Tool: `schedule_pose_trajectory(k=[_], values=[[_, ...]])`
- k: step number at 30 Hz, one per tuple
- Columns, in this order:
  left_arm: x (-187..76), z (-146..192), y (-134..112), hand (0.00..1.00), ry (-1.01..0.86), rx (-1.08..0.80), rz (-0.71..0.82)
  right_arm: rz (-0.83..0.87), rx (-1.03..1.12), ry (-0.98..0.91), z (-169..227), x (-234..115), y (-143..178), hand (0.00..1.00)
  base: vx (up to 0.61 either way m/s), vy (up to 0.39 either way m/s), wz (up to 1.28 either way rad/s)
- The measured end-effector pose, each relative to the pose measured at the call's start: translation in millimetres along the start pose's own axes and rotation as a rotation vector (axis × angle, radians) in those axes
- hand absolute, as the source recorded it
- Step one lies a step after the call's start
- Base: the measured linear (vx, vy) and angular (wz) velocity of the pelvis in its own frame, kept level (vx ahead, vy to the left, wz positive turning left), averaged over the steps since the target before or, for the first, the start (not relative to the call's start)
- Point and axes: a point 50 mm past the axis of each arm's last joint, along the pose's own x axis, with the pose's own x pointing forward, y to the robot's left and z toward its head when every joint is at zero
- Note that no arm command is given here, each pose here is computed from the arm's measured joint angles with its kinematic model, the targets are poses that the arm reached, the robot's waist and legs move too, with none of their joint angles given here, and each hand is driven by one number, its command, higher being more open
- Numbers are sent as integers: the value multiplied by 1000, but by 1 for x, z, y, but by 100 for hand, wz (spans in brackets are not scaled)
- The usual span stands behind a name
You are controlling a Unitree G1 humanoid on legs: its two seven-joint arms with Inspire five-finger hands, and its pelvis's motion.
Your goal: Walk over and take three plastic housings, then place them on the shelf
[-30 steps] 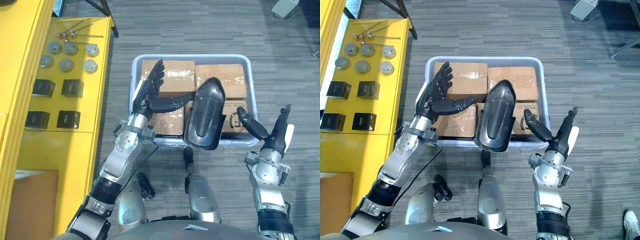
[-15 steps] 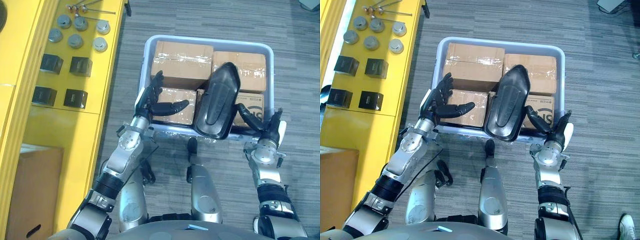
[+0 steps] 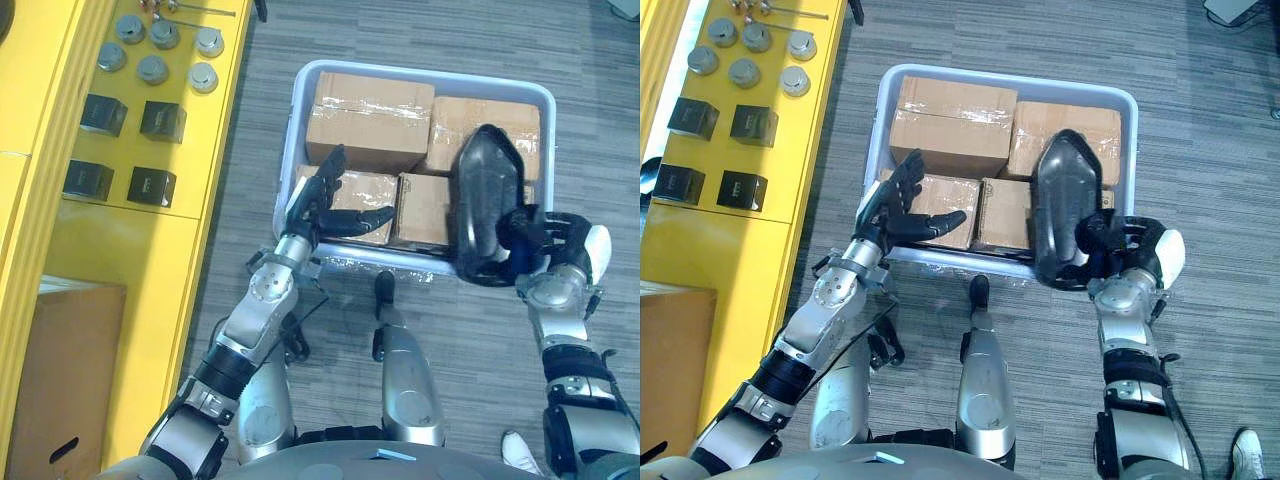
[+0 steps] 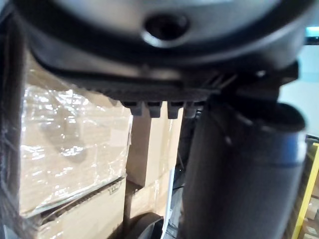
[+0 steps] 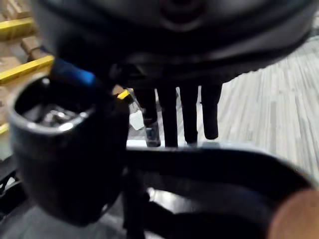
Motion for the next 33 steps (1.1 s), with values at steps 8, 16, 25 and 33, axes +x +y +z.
schedule_pose_trajectory(k=[8, 16, 25, 33], values=[[0, 0, -5, 100, -1, -20, -7, 92, -71, -120, 22, -11, 12, 0, -42, -15, 1], [-3, -5, -5, 100, 17, -37, 2, 89, -95, -146, 24, -13, 12, 0, -49, -14, 0], [-4, -4, -8, 100, 18, -76, -8, 39, -154, -320, 36, -35, 14, 0, -3, -4, 1], [-6, -11, -16, 100, 188, -211, -117, -16, -111, -698, 100, -55, 10, 0, 0, 0, 0]])
